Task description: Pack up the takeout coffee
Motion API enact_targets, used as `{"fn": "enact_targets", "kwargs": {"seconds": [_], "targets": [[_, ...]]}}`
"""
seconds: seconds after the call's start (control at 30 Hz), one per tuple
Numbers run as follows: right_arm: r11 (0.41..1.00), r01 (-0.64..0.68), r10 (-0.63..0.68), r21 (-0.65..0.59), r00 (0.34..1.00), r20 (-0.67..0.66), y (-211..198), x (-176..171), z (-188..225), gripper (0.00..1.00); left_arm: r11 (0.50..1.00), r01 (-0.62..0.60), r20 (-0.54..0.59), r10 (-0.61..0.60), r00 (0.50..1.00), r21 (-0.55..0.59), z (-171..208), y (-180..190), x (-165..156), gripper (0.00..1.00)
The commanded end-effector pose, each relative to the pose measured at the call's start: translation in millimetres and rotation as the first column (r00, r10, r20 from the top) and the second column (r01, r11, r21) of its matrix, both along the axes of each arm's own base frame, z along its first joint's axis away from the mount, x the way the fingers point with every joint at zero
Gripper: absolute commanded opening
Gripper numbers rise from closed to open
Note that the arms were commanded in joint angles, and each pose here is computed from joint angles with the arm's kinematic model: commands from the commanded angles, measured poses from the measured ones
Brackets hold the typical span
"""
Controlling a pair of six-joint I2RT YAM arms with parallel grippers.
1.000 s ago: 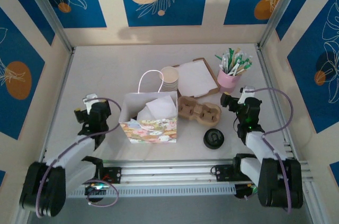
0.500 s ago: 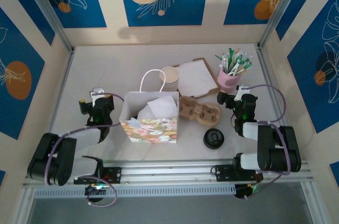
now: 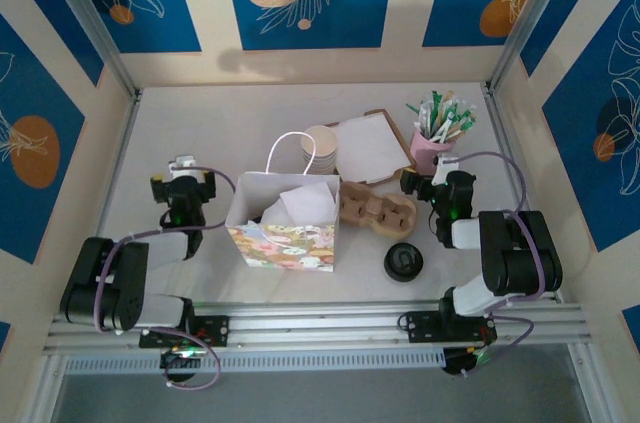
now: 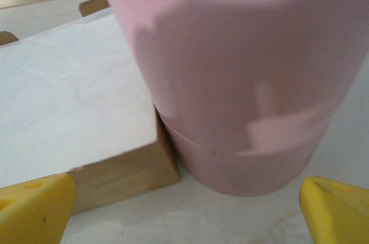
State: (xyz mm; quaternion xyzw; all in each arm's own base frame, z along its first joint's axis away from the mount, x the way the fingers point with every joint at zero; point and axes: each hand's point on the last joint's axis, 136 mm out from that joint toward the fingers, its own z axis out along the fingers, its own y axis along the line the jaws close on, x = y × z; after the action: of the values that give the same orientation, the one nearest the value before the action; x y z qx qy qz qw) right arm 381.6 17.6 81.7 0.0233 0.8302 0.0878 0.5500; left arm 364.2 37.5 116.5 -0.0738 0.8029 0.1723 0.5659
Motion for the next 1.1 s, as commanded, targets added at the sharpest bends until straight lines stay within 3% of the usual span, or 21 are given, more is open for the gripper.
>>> {"fn": "enact_targets", "kwargs": {"seconds": [0.0,0.13,0.5,0.8,1.07], "targets": [[0.999,-0.012,0.014,-0.037,0.999,0.041,2.3,11.0,13.4,0.99,0.995,0.044,0.025,-0.042,0.999,-0.093,3.9,-2.6,6.1,1.0],[0.999,0.005,-0.004,-0.042,0.999,0.031,0.2,12.9,12.4,0.99,0.982,0.099,0.075,-0.088,0.993,-0.16,-1.5,-6.7,12.2,1.0],[0.999,0.011,-0.009,-0.05,1.0,0.029,0.4,14.0,12.5,0.99,0.944,0.305,0.122,-0.291,0.949,-0.123,-16.4,-39.4,21.6,1.0],[0.998,0.009,-0.008,-0.054,1.0,0.026,1.1,14.2,11.8,0.99,0.965,0.237,0.046,-0.233,0.971,-0.11,-21.6,-35.4,26.3,1.0],[0.998,0.01,-0.009,-0.056,1.0,0.027,1.1,14.4,12.1,0.99,0.959,0.261,0.039,-0.259,0.965,-0.11,-21.8,-40.6,28.3,1.0]]}}
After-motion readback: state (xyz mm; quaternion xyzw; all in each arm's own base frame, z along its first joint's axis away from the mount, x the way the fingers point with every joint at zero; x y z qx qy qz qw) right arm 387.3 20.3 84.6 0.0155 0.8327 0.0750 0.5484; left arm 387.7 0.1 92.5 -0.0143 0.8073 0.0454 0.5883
